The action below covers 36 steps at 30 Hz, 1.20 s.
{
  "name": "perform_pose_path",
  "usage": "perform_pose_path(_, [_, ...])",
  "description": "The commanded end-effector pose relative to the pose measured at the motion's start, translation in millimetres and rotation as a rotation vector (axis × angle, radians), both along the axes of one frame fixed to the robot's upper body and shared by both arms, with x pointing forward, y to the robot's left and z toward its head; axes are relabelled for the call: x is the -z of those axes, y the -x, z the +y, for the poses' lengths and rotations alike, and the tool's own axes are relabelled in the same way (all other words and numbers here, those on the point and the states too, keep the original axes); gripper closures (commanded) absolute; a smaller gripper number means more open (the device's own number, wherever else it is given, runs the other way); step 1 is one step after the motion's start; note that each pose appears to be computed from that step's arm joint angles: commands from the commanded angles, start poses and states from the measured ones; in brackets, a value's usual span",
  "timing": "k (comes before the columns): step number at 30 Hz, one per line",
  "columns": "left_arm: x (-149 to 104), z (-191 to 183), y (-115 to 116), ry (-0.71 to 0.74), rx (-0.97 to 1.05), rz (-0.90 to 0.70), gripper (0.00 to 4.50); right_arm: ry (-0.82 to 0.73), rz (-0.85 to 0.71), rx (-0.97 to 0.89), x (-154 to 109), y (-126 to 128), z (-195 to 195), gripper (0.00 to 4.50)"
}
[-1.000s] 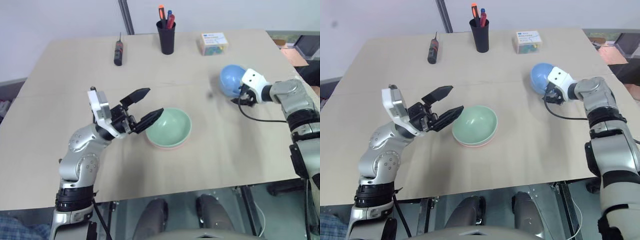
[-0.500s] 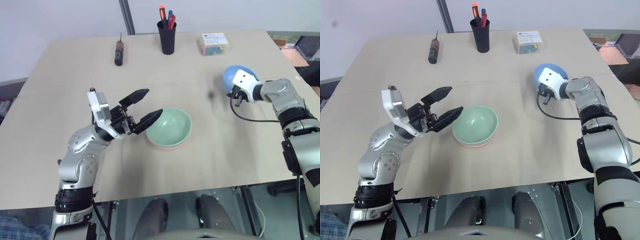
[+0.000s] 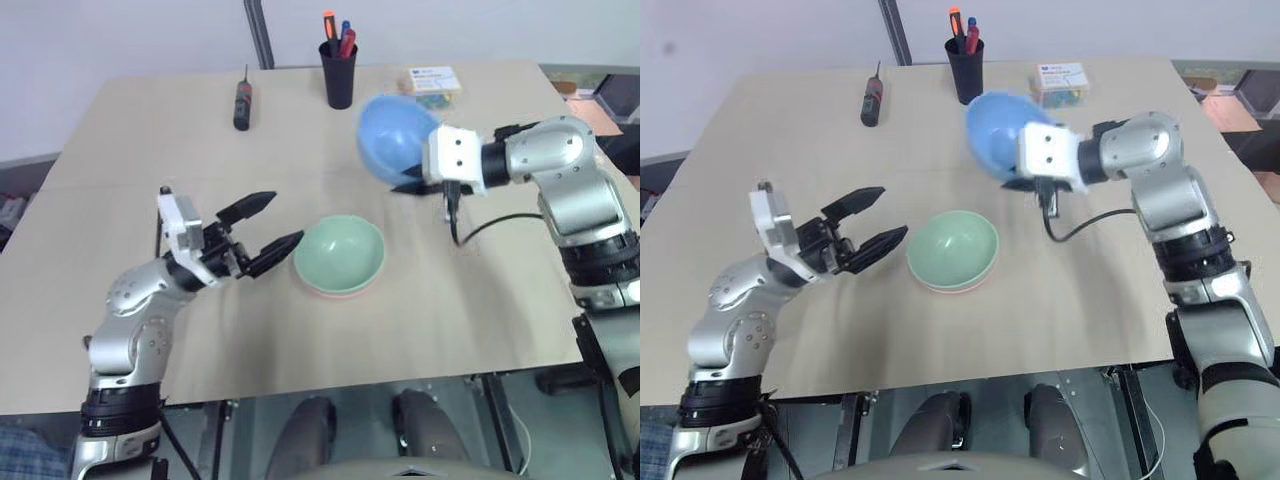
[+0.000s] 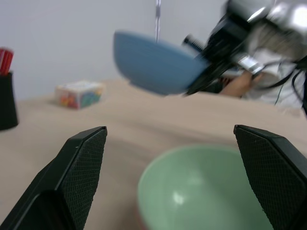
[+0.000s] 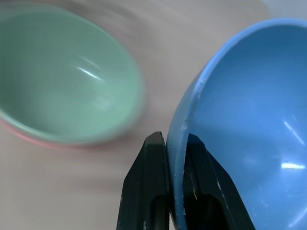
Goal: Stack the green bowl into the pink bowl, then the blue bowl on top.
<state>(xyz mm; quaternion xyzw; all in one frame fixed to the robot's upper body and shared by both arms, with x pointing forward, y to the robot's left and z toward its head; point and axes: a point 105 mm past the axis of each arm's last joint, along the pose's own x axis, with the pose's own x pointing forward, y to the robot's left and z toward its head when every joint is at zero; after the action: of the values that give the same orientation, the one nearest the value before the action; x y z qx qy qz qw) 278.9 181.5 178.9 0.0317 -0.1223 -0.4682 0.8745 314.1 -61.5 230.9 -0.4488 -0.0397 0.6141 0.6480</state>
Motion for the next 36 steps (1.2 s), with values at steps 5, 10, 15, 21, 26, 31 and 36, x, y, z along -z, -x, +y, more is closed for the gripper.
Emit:
perform_pose_path(5, [20.8, 34.9, 7.5, -0.111, -0.062, 0.032, 0.00, 0.051, -0.026, -0.139, 8.9, 54.5, 32.0, 4.48])
perform_pose_path(10, [21.0, 34.0, 6.9, -0.108, -0.055, 0.031, 0.00, 0.012, 0.011, -0.118, 9.9, 57.9, 38.5, 3.64])
perform_pose_path(15, [19.0, 31.5, 5.0, -0.105, -0.044, 0.024, 0.00, -0.019, -0.028, -0.069, 1.6, 50.2, 40.6, 1.77])
perform_pose_path(21, [16.5, 27.9, 6.5, -0.099, -0.036, 0.028, 0.00, -0.250, 0.048, 0.037, -24.2, 39.3, 36.1, 1.02])
perform_pose_path(26, [30.0, 31.8, 5.8, -0.193, -0.110, 0.112, 0.00, -0.502, 0.266, 0.143, -23.6, 39.6, -4.5, 1.02])
perform_pose_path(31, [33.6, 40.8, 3.3, -0.208, -0.211, 0.131, 0.00, -0.623, 0.373, 0.375, 5.6, 34.2, -67.3, 1.02])
perform_pose_path(36, [43.4, 50.6, 17.5, -0.182, -0.276, 0.174, 0.00, -0.633, 0.399, 0.570, 59.0, 47.0, -135.9, 1.02])
